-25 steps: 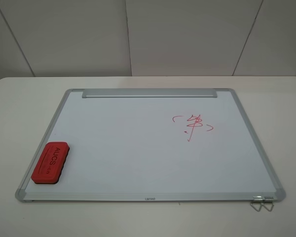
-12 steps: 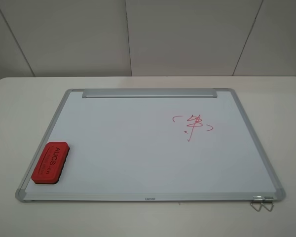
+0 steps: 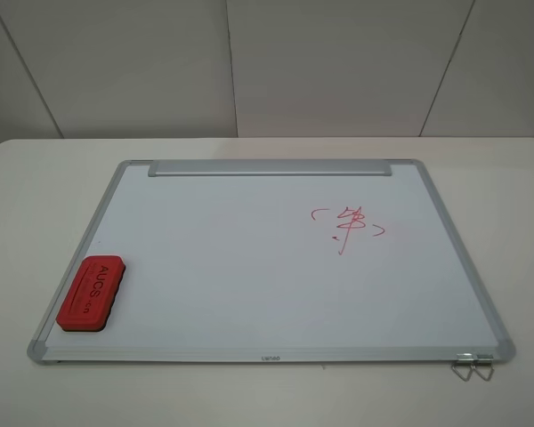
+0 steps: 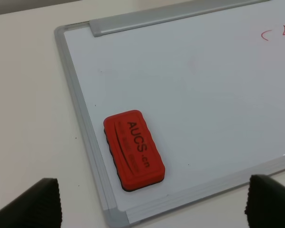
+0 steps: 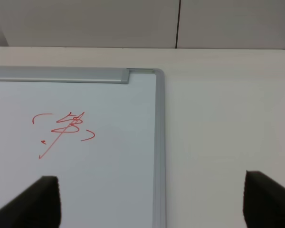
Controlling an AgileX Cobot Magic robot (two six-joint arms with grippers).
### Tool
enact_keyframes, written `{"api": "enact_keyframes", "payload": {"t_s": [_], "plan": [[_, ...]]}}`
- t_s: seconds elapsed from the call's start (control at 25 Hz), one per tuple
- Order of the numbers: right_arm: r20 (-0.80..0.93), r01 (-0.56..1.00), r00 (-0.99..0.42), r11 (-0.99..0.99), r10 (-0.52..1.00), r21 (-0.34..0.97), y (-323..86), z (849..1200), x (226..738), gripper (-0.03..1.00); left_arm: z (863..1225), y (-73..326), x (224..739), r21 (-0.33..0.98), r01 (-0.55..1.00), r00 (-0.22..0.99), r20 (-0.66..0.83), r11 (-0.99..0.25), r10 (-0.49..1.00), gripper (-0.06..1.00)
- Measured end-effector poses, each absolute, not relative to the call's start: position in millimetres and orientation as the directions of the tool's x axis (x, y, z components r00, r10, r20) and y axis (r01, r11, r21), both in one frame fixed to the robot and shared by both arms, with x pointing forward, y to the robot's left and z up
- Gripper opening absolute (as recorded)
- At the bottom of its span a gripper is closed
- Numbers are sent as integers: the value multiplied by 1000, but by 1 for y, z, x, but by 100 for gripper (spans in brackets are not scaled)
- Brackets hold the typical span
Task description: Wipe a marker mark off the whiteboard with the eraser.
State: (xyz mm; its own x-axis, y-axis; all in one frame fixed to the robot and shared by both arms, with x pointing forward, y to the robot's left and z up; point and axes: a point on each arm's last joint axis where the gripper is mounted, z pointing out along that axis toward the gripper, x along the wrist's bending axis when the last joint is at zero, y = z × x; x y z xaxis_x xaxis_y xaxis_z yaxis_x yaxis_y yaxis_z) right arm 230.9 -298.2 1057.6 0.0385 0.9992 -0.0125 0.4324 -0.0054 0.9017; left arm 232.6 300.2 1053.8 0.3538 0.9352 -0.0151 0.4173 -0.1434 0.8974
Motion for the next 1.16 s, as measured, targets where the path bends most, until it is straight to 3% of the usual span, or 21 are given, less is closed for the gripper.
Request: {"api": "enact_keyframes", "payload": {"t_s": [0.44,1.16], "plan": [[-13,432,39,-5,999,902,-298,1058,231,69,1054,298,233,897,442,36,-16,-2,999,77],[-13,432,39,-5,999,902,-298,1058,231,69,1054,298,233,897,442,30,-16,1,999,77]]}}
